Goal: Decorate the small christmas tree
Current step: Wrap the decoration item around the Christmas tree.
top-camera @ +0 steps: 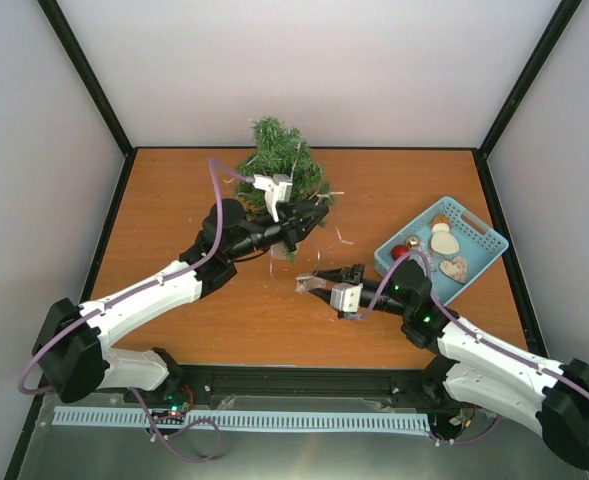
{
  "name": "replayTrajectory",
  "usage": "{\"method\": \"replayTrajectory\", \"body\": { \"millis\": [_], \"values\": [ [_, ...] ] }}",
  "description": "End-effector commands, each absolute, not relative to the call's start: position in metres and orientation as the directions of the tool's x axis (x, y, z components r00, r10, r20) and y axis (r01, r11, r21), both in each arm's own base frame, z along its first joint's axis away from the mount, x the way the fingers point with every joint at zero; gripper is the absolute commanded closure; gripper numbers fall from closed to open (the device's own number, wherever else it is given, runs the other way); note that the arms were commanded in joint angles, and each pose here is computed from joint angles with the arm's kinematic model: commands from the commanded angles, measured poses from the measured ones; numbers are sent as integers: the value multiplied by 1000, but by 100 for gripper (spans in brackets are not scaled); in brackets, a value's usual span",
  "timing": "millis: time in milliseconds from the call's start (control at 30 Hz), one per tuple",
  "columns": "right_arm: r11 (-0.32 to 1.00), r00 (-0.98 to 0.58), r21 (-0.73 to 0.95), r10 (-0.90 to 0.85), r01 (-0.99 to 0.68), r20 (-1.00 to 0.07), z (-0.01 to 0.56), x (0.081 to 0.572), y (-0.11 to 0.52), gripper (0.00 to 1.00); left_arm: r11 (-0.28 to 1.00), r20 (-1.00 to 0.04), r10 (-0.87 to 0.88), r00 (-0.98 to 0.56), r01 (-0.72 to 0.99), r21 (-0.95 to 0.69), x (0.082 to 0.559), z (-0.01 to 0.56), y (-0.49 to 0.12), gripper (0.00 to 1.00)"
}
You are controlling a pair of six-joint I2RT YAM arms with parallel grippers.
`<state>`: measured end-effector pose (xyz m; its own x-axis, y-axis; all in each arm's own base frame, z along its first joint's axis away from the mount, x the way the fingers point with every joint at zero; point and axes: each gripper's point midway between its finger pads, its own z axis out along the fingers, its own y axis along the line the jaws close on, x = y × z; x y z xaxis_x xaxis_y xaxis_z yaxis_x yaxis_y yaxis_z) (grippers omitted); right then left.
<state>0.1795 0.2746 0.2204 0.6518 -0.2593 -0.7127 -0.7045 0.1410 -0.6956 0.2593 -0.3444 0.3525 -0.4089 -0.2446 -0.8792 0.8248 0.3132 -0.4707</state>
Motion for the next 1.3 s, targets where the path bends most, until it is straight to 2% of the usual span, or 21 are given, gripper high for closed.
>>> {"method": "replayTrajectory", "body": {
  "millis": [0,67,333,467,600,767,900,1067,1267],
  "values": [
    [133,677,-721,-263,-680,-687,242,162,285,91,318,-878,-272,-394,824,-468,265,365,-348,92],
    [148,650,-687,-234,-711,-723,260,155,287,91,333,-884,-248,-396,822,-462,265,363,-348,77],
    [191,577,-587,-111,-787,-809,301,133,277,91,409,-946,-161,-281,853,-323,246,390,-322,36],
    [188,545,-544,-54,-818,-837,318,123,273,91,484,-963,-91,-253,834,-265,244,386,-305,31],
    [214,524,-518,-31,-829,-851,329,123,269,92,527,-973,-53,-223,822,-217,241,389,-291,30],
    [235,510,-495,-1,-836,-860,337,123,268,92,463,-967,-8,-253,857,-228,229,392,-297,27],
    [257,508,-482,37,-837,-861,350,122,266,93,426,-933,124,-337,867,-257,227,367,-311,27],
    [405,465,-423,5,-811,-885,370,146,255,92,480,-931,154,-332,848,-223,227,365,-298,27],
    [553,409,-331,18,-764,-913,422,164,233,92,534,-969,92,-229,832,-146,214,383,-266,27]
  ]
}}
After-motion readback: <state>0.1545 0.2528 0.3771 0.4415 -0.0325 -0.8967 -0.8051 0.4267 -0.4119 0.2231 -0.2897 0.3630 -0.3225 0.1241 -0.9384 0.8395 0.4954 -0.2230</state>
